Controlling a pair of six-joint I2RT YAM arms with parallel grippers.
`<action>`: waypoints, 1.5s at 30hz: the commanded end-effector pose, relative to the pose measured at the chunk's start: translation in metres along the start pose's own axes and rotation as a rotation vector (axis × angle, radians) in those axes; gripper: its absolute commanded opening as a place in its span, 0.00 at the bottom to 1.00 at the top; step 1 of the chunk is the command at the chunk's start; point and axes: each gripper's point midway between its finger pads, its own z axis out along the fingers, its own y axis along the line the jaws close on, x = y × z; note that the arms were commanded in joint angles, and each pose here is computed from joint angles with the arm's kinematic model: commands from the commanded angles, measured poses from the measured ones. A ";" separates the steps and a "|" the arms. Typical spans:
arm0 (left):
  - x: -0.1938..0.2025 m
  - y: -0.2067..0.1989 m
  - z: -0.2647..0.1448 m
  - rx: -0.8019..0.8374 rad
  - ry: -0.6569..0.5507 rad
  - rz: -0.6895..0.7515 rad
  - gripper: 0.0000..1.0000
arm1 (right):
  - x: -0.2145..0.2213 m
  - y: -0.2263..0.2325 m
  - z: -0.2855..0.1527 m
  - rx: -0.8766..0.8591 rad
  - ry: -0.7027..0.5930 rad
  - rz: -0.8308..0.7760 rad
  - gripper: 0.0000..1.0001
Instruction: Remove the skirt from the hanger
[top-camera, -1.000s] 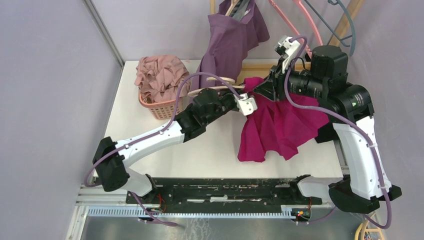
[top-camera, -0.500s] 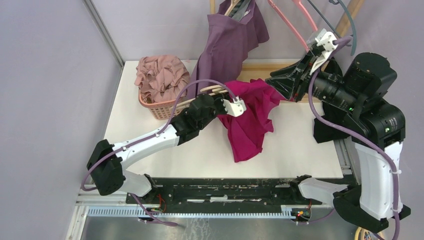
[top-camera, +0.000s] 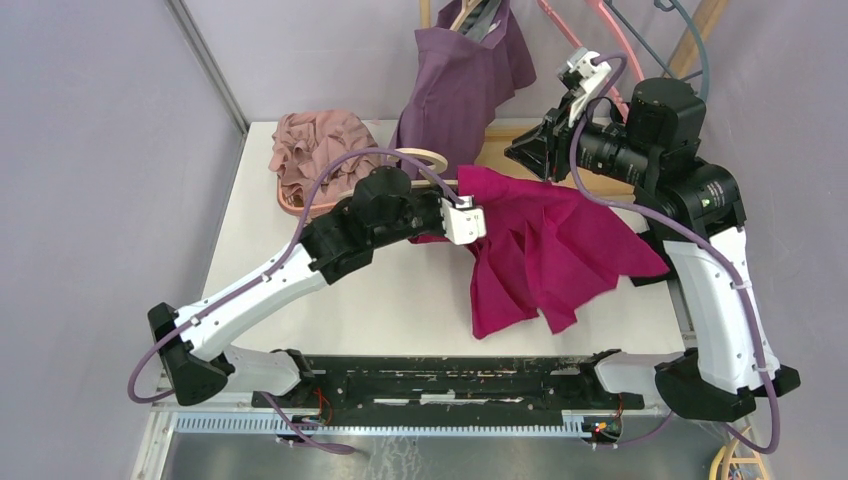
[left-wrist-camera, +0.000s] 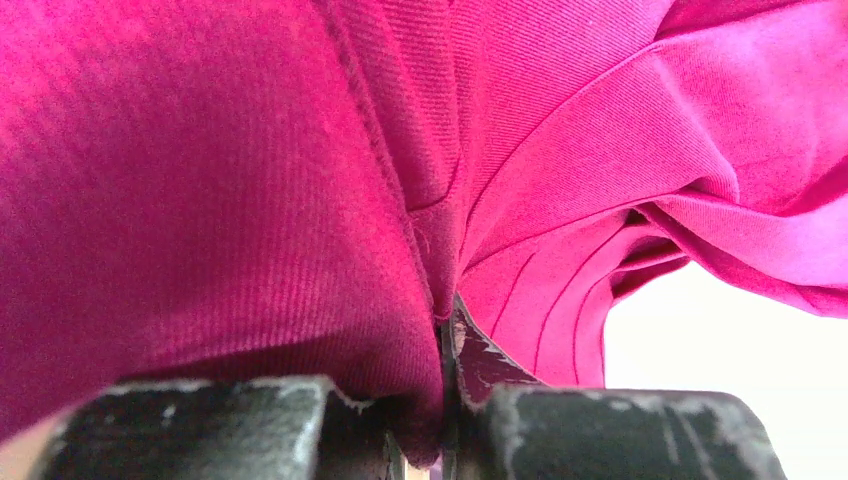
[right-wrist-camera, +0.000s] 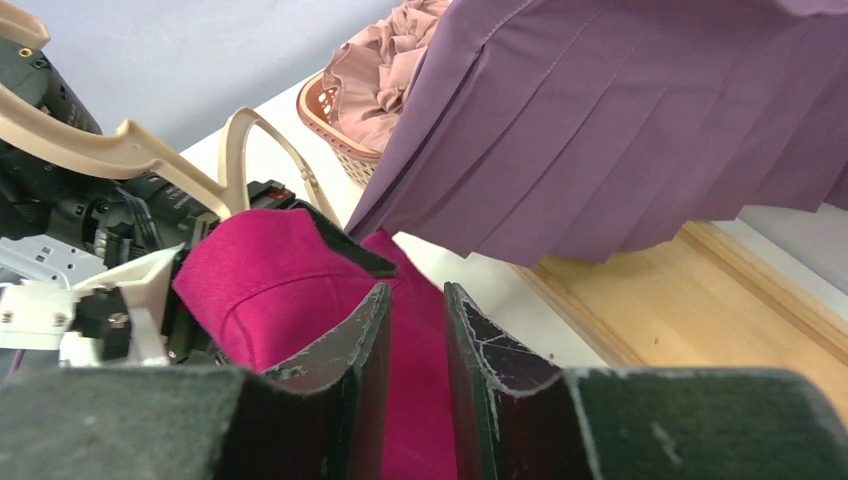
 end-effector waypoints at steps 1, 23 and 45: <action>-0.049 0.013 -0.019 0.021 -0.169 -0.058 0.03 | -0.034 0.006 -0.007 -0.009 -0.113 -0.067 0.30; -0.037 -0.024 0.017 0.184 -0.141 -0.111 0.03 | -0.018 0.074 0.004 -0.286 -0.067 -0.001 0.27; -0.042 -0.022 0.022 0.180 -0.143 -0.111 0.03 | -0.005 0.064 0.034 -0.258 -0.051 -0.017 0.28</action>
